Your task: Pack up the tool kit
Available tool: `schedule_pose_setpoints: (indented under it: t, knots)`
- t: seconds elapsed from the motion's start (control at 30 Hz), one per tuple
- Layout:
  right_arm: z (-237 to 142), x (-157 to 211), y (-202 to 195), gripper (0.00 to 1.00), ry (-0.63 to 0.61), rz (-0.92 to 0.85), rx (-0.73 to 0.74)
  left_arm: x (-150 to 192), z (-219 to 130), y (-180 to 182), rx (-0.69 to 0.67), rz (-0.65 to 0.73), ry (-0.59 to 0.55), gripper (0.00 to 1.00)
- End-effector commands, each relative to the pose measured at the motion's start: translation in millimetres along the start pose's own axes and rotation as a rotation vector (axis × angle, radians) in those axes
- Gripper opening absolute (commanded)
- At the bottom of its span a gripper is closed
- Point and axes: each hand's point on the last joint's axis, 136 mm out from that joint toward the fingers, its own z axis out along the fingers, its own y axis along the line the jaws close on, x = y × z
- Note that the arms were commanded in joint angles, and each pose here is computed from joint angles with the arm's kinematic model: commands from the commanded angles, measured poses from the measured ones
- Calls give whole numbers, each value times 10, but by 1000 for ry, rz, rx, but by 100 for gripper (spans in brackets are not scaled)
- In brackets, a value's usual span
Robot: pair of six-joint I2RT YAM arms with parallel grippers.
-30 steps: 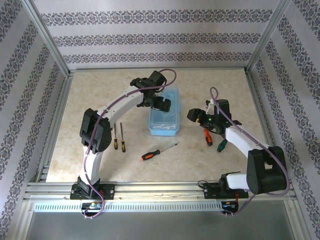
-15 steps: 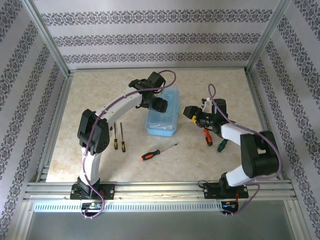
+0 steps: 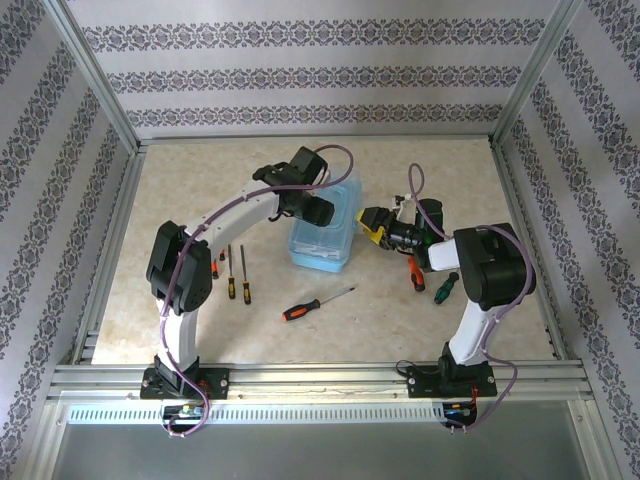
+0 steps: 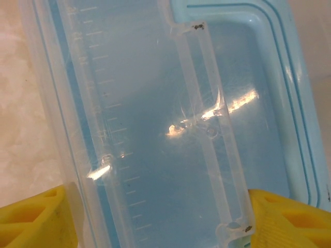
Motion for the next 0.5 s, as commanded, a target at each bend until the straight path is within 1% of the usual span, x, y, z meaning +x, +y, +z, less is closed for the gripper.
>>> schedule_pose_setpoints:
  t: [0.0, 0.2, 0.47]
  knots:
    - [24, -100, 140, 77, -8, -33, -89, 136, -3, 270, -99, 127, 26, 41]
    - [48, -118, 203, 77, -17, 2, -175, 165, 32, 287, -73, 127, 36, 32]
    - [94, -37, 178, 77, -3, 44, -217, 247, 175, 283, 18, 87, 78, 33]
